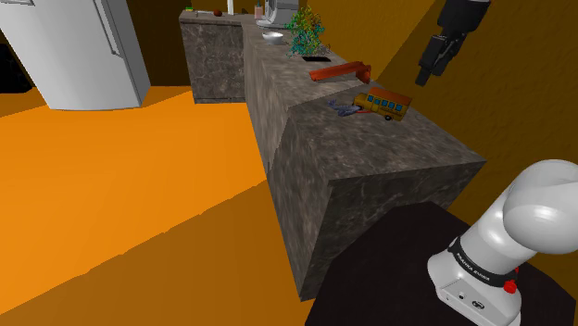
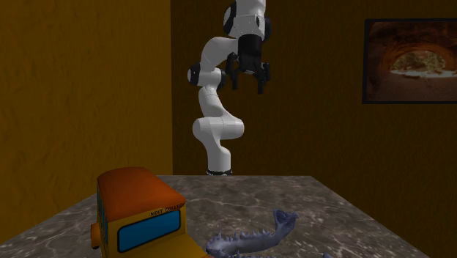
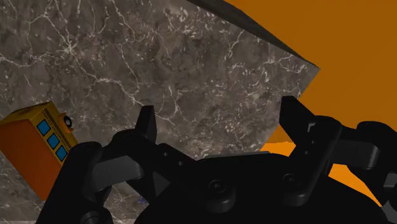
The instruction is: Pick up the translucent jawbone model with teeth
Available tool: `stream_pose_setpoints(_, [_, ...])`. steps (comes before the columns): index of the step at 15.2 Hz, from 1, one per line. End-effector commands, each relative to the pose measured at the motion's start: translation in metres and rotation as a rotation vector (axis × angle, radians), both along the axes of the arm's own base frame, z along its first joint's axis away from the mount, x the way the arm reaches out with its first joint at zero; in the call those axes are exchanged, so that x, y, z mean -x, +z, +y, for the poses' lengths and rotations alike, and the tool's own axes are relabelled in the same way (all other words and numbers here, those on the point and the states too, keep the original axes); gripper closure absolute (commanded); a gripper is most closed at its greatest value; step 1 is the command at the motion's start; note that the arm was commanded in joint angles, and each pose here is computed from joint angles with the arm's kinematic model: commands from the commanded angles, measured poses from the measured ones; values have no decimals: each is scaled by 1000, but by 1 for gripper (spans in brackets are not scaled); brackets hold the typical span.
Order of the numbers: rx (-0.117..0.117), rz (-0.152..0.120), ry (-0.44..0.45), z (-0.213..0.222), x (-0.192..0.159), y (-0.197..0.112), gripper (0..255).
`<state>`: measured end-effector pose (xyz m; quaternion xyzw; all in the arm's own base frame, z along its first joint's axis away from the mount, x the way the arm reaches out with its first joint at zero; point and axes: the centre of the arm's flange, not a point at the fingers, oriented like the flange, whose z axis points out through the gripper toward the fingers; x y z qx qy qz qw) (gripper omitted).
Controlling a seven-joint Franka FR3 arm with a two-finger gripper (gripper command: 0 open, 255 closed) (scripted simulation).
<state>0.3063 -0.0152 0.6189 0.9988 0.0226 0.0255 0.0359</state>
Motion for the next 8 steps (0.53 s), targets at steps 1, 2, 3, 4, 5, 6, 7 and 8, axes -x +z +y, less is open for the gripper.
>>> stream_pose_setpoints(1, [0, 0, 0, 0, 0, 0, 0])
stream_pose_setpoints(2, [-7, -1, -11, -4, -12, -5, 0])
stream_pose_setpoints(3, [-15, -2, -22, -8, -23, -11, 0])
stream_pose_setpoints(4, [-22, -3, -32, -12, -35, -17, 0])
stream_pose_setpoints(5, [-29, -4, -43, -16, -46, -22, 0])
stream_pose_setpoints(6, [-36, -5, -54, -20, -58, -28, 0])
stream_pose_setpoints(7, [-44, -7, -65, -24, -69, -33, 0])
stream_pose_setpoints(8, [-51, -8, -76, -29, -80, -39, 0])
